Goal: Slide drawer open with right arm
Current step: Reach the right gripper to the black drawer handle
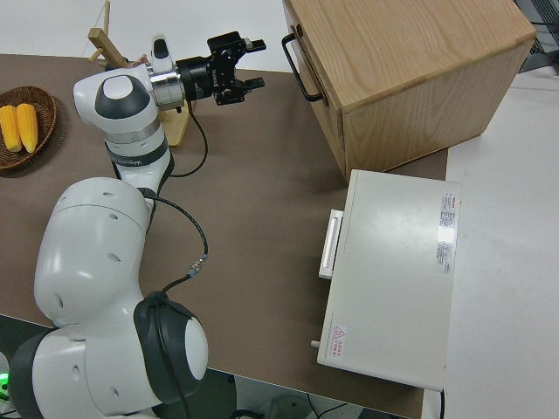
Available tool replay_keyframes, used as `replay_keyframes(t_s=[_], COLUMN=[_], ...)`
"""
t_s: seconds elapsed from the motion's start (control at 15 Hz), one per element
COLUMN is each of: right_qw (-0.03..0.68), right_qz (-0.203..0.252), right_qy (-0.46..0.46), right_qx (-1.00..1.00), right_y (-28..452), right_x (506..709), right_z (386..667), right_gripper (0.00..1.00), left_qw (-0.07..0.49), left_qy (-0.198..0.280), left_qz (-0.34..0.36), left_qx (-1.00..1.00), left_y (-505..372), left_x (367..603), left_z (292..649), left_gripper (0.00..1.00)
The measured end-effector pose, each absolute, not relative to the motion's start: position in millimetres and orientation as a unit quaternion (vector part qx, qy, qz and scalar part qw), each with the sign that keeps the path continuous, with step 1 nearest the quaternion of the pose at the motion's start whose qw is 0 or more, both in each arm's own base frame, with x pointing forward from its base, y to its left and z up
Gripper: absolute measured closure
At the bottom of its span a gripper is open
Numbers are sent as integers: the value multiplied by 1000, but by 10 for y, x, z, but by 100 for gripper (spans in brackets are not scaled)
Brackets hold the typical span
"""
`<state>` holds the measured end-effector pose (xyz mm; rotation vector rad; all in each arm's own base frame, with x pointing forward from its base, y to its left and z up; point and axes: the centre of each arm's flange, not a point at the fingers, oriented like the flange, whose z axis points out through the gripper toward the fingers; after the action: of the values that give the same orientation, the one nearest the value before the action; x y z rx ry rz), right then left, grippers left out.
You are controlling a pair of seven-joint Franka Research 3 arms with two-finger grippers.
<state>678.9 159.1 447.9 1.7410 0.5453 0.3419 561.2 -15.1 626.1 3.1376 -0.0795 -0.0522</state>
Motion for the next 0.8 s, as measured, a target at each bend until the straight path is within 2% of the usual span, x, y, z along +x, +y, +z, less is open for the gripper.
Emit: replay_keyframes(t_s=[0.53, 0.8], right_qw=[641, 645], right_qz=[142, 141], right_qy=[220, 208], right_qx=[721, 721], right_y=[1332, 1225], right_x=[6919, 6945], right_z=[4174, 4124], right_gripper=[2, 2], left_qw=[1, 1], left_qy=[-25, -25], left_qz=[-17, -17], left_qx=[1000, 1000], left_y=[-151, -151], left_x=[5612, 5612], left_z=[6261, 6261], left_gripper=[0, 0])
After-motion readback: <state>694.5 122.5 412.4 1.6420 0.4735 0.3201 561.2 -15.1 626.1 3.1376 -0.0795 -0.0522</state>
